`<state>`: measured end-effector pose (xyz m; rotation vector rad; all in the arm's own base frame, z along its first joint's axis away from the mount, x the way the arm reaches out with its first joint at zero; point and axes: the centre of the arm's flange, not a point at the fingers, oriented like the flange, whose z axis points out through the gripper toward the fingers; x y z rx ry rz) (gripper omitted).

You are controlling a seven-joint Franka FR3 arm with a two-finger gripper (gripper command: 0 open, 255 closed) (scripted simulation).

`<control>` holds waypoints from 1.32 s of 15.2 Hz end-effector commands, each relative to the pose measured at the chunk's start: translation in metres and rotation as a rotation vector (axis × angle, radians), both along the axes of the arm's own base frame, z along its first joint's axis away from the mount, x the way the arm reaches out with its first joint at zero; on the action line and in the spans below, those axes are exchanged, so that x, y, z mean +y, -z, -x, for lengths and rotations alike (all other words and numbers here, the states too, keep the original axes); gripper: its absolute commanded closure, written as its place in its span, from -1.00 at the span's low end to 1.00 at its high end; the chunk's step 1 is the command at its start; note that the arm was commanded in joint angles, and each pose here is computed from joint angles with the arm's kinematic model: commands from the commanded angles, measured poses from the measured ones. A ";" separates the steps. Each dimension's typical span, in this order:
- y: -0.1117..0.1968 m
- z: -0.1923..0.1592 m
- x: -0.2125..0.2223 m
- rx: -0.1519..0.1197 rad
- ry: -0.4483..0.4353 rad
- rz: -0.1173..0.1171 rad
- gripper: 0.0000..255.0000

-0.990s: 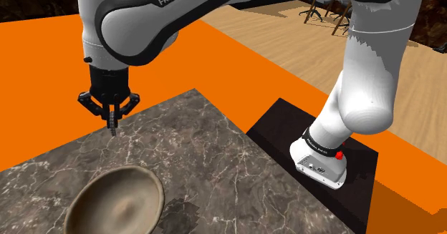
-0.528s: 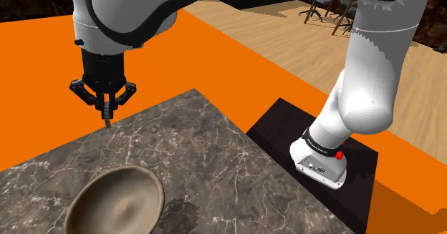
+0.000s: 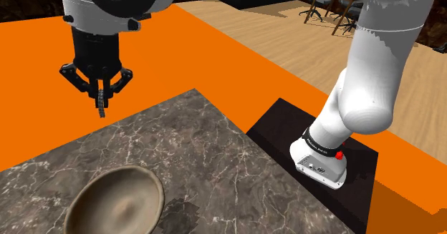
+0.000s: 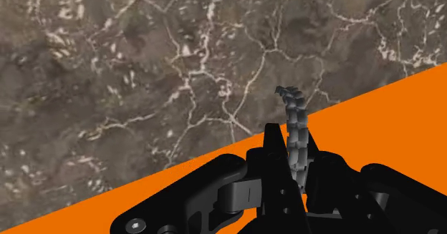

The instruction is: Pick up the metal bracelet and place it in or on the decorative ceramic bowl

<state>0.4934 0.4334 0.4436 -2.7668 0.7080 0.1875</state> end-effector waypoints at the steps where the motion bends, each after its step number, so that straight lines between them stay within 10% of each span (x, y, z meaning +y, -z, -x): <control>1: -0.011 -0.001 0.000 0.000 0.000 0.000 1.00; 6: -0.036 -0.001 0.000 0.000 0.000 0.000 1.00; 20: -0.038 0.164 0.084 0.000 0.000 0.000 1.00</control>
